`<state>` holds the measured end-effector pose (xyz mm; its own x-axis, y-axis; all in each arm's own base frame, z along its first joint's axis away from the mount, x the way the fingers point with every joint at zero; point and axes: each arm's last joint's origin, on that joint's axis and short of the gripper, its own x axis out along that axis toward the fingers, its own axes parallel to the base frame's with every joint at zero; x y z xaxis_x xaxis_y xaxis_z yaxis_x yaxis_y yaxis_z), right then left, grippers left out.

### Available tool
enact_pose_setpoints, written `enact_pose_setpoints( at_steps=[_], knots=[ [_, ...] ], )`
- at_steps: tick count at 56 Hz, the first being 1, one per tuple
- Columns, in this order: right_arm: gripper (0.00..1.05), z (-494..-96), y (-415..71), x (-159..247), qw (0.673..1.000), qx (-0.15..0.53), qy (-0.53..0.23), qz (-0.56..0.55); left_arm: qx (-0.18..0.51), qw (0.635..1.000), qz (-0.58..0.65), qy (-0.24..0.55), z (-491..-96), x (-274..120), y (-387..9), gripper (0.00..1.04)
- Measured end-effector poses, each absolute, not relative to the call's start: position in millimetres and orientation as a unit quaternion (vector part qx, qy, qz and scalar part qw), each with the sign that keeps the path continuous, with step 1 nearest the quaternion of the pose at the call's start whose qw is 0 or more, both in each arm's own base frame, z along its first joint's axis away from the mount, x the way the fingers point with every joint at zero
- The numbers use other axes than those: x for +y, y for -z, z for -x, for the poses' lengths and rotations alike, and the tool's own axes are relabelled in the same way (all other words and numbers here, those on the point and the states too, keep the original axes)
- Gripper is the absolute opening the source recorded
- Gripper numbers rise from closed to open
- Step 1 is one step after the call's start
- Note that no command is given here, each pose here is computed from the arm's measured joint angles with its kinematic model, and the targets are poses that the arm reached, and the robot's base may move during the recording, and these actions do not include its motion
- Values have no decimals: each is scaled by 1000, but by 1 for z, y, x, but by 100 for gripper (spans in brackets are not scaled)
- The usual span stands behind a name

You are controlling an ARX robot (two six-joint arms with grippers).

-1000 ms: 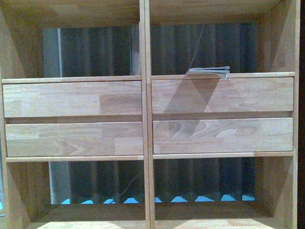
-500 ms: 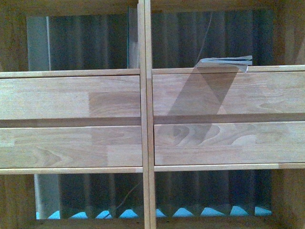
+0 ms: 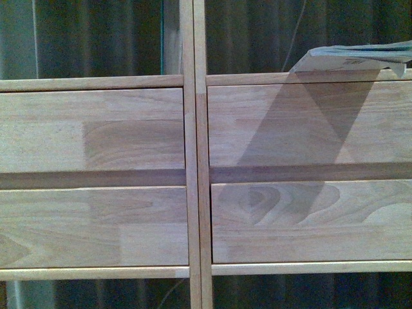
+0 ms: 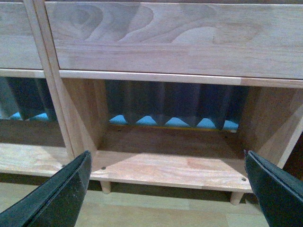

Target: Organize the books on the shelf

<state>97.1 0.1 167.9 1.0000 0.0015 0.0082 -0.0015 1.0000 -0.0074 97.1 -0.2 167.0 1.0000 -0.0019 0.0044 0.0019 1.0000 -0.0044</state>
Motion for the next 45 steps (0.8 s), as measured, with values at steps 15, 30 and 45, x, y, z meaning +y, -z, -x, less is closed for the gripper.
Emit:
enact_pose_setpoints(
  at_steps=[15,30,45],
  knots=[
    [98,-97,-168,0,1000,-4,-1,4,-2,1000,2,1,-97,0,-167,97],
    [98,-97,-168,0,1000,-4,-1,4,-2,1000,2,1,-97,0,-167,97],
    [98,-97,-168,0,1000,-4,0,2,-3,1000,2,1,-97,0,-167,97]
  ],
)
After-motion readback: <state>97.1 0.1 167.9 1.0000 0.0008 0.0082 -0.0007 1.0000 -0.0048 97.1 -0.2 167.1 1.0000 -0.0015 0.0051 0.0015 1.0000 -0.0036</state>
